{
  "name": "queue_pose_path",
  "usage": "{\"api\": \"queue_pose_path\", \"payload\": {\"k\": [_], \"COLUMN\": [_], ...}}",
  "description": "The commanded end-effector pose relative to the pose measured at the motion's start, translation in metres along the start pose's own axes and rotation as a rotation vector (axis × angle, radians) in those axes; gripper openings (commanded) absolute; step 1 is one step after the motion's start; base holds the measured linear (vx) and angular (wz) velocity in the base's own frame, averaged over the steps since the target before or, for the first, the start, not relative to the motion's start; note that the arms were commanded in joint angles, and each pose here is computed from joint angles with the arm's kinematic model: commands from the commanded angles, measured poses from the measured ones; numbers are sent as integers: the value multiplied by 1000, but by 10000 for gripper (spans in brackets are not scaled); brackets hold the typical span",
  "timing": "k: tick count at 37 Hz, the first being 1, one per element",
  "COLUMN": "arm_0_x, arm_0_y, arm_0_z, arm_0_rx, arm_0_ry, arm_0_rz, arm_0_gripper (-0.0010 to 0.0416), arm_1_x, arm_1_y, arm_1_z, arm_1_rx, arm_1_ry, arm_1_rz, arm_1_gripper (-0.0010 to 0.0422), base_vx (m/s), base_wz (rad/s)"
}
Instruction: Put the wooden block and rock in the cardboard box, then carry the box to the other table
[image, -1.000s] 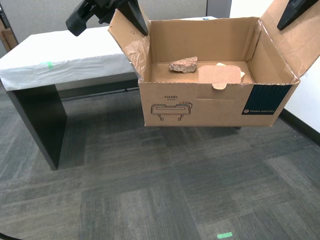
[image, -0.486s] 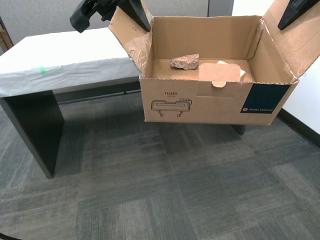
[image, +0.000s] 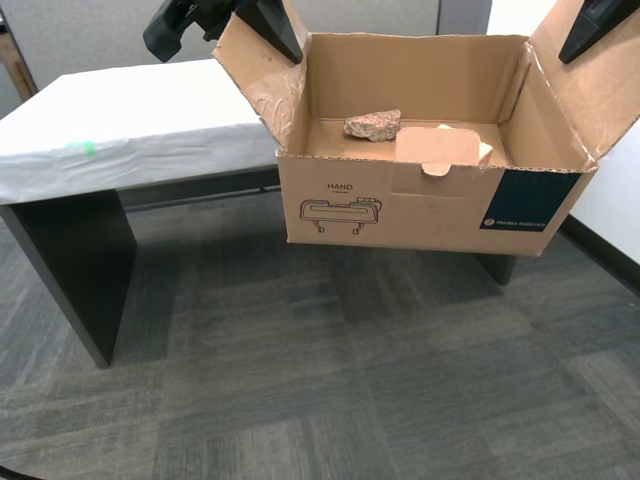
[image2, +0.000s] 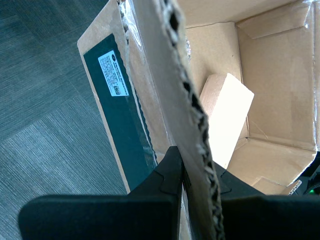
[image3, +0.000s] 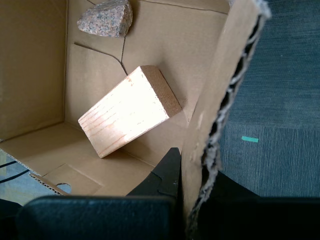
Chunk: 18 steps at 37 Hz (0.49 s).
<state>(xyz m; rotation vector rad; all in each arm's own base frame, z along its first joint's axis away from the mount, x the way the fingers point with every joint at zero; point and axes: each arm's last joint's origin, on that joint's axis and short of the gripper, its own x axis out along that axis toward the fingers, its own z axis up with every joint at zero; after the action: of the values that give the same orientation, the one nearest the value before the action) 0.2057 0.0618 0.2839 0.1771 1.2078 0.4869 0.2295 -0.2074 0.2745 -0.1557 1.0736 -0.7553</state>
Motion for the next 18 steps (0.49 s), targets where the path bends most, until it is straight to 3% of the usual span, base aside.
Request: {"api": "queue_pose_path", "payload": {"k": [1,18], "arm_0_x": [0,0], "arm_0_y": [2,2], "arm_0_z": [0,0], "arm_0_rx": [-9,-5], "arm_0_ry": [0,6], "arm_0_rz": [36,35], "arm_0_gripper": [-1,-1], "arm_1_x": [0,0], "arm_1_y": [-2,-2], "arm_1_z": [2,1], "arm_1_rx": [19,15], "arm_1_ry": [-8,-8], "arm_1_rz": [-33,-32], "arm_1_gripper": [0,0], "base_vx": [146,141], "base_wz": [165,154]}}
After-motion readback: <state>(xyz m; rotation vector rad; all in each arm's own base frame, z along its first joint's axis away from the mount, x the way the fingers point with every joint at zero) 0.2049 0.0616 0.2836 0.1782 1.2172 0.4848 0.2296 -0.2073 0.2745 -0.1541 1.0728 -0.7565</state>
